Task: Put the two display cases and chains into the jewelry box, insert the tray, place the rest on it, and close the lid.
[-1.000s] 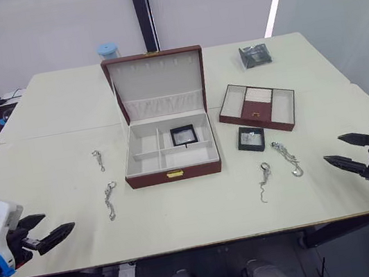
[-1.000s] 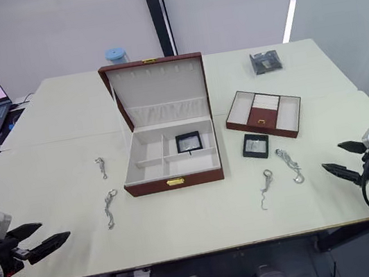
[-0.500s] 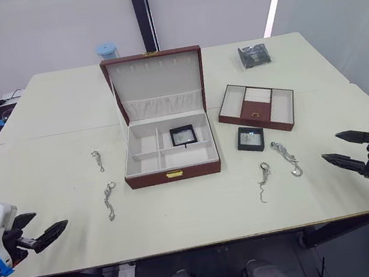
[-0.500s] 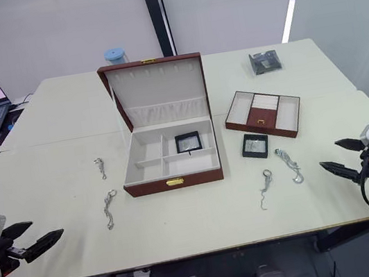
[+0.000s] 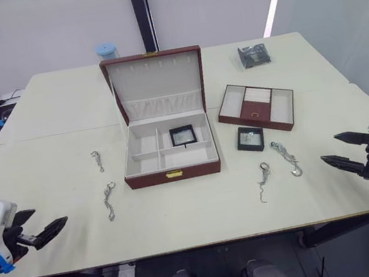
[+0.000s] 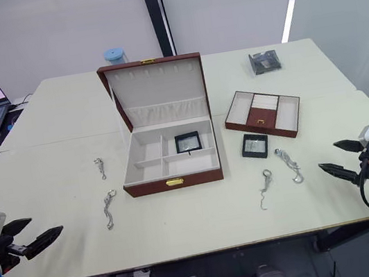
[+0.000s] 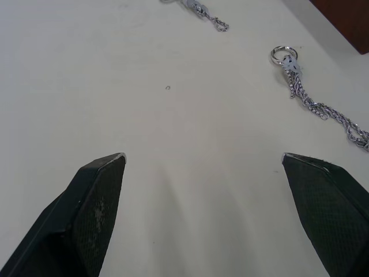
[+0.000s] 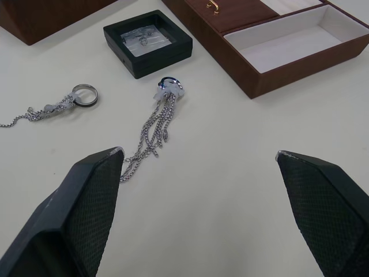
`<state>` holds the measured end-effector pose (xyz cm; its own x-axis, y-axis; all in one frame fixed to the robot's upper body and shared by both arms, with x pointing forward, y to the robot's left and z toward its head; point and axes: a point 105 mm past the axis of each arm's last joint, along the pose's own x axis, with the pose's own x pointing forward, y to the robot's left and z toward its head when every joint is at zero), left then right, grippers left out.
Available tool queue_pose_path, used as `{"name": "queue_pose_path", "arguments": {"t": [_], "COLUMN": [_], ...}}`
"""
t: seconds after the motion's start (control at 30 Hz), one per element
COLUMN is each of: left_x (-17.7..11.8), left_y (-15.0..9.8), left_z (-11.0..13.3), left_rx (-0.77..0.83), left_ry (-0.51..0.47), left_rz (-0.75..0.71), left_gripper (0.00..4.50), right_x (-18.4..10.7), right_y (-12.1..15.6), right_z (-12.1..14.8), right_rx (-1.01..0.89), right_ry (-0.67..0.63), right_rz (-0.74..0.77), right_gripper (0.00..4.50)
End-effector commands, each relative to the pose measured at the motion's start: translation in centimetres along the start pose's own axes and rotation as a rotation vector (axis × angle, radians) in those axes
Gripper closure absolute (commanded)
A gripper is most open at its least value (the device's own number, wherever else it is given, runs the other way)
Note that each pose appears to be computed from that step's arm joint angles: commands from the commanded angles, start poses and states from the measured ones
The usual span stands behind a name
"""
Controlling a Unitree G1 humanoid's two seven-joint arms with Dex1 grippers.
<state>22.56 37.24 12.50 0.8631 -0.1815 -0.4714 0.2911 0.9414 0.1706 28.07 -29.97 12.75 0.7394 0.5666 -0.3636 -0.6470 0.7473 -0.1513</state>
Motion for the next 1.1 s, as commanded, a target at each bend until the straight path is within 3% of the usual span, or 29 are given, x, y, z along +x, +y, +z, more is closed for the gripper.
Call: {"name": "queue_pose_path", "arguments": {"t": [0.03, 0.4, 0.8, 1.1], "left_x": [0.0, 0.9, 2.4, 4.6], "left_y": [0.4, -0.4, -4.2, -6.7], "left_z": [1.0, 1.4, 1.7, 1.3], "left_rx": [0.029, -0.008, -0.100, -0.148], "left_ry": [-0.026, -0.078, -0.247, -0.308], "left_rz": [0.011, 0.003, 0.030, 0.067], "left_gripper": [0.01, 0.01, 0.01, 0.01], "right_x": [-0.1, 0.8, 4.5, 6.5], "right_y": [0.2, 1.9, 12.4, 16.4], "right_z": [1.0, 2.1, 5.1, 6.5], "right_rx": [-0.039, -0.057, -0.121, -0.203], "right_ry": [-0.029, -0.111, -0.252, -0.304], "right_rz": [0.009, 0.079, 0.428, 0.577], "right_gripper": [0.00, 0.00, 0.00, 0.00]}}
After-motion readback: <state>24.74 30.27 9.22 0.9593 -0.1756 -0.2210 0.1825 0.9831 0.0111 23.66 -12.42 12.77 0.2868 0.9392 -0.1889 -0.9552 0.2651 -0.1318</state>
